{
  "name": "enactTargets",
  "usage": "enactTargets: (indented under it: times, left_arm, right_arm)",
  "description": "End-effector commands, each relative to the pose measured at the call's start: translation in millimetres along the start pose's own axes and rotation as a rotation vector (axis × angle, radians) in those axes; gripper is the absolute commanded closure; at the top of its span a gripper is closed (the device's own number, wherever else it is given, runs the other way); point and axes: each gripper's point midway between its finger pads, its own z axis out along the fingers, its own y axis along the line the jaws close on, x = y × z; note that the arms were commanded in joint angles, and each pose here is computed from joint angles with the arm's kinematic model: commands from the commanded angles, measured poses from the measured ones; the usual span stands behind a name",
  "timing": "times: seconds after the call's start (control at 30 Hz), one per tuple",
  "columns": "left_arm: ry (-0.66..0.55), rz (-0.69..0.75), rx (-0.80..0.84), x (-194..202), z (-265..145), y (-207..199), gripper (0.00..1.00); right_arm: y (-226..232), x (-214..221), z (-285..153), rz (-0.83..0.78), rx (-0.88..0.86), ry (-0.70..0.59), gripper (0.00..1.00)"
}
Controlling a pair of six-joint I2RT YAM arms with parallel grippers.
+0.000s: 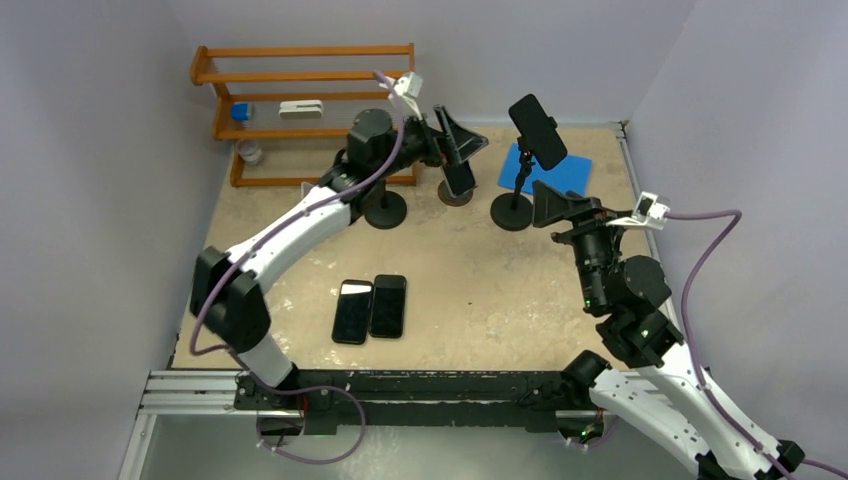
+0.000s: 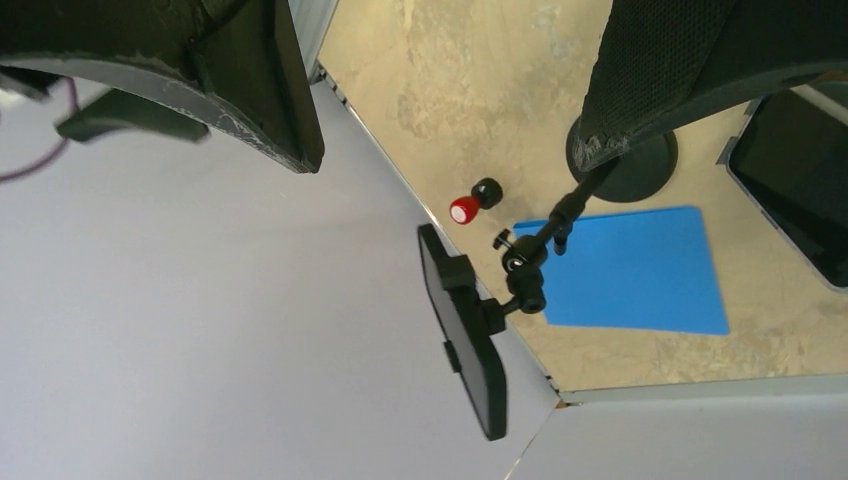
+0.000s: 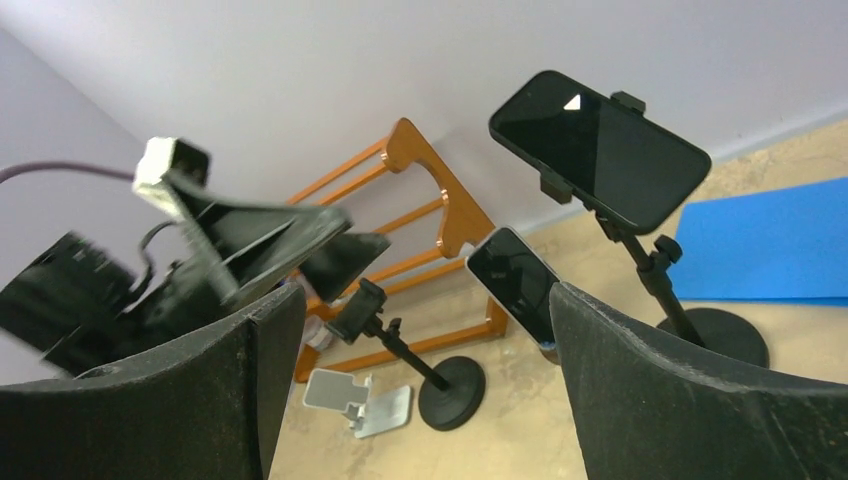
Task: Remove the phone from the phone stand
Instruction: Move the phone stand with the phone to the center of the board.
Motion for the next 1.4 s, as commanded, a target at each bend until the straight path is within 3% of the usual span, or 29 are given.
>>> enactTargets:
  times: [0.0,0.27,0.7,1.1,1.37]
  left_arm:
    - [-0.032,0.003,0.044,-11,36,-20,0.08]
    - [-0.019,-0.026,0.081,0,92,-6,0.14]
    - [-0.008,-0.100,0.118,13,144,13,0.20]
    - [0.069,-0.206,0.124,37,149,8,0.23]
    - [0.079,-0.195,0.105,45,146,3,0.26]
  right_arm:
    - [-2,-1,-11,0.004,-0.031,-0.007,0.08]
    - [2,-1,-19,0.005,-0.073,0.012,0.09]
    - [19,-32,-28,0.010,-0.121,-0.011,0.09]
    - [14,-39,-35,-0.018,-0.105,-0.017,0.09]
    - [14,-38,-36,-0.012,-0.107,-0.013,0.09]
